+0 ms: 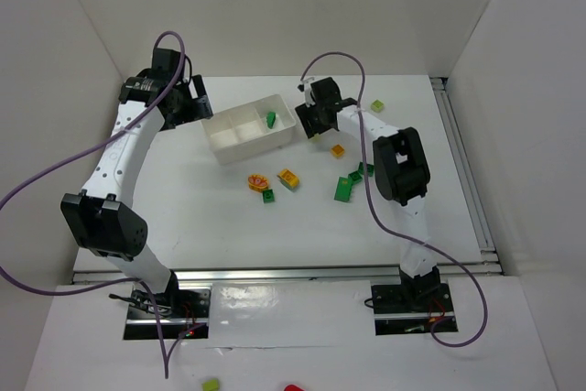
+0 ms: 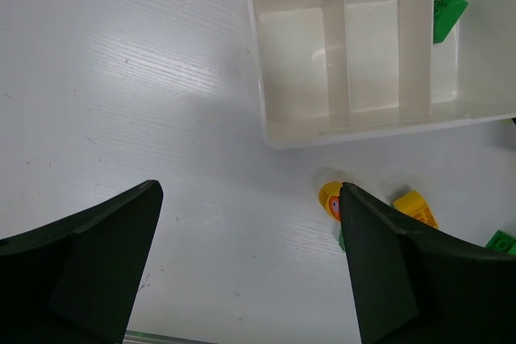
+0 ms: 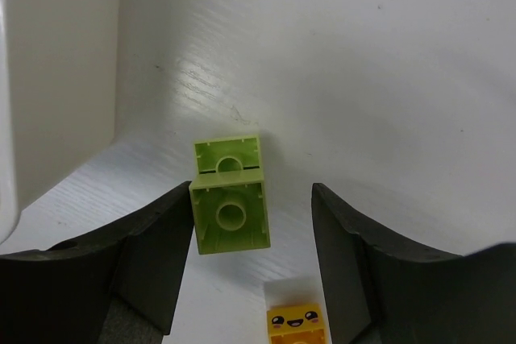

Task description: Sort the legos into containers by color

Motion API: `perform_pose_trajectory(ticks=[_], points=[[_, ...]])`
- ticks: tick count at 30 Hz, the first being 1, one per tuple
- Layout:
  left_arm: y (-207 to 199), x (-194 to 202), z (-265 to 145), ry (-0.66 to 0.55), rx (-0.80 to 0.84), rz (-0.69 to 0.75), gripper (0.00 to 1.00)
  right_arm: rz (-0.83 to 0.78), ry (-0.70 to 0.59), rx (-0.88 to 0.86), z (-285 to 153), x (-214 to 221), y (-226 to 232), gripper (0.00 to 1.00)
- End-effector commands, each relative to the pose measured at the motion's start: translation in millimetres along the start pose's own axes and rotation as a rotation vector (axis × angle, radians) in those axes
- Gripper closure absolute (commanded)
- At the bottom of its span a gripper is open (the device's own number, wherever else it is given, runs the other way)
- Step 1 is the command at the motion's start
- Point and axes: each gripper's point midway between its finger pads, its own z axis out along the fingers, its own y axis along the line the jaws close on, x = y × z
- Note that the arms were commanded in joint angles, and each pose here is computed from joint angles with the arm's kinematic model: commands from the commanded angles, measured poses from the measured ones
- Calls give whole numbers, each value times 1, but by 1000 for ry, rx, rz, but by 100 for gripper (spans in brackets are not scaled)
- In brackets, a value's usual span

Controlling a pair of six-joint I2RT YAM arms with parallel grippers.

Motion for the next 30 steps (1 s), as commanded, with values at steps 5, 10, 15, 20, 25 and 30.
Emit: perform_pose_trajectory(ticks=[5,10,15,20,25,30], points=[[4,-5,-9,-31,-9,7,0,3,-35,-57,0,-10,5,37],[1,-3,-10,-23,7,7,0,32,-58,-66,-9,-16,7,53],[-8,-10,-17,-35,56,18,0,75,-107,-45,-30,-32,4,72],[-61,-1,-37,28,383,107,2,191,-279,-210,-117,-82,11,72],[-128,15,-77,48,903,232,3,213,-364,-477,-188,-91,42,74],[-165,37,-108,100,1226,300,3,218,-401,-776,-252,-91,80,74]])
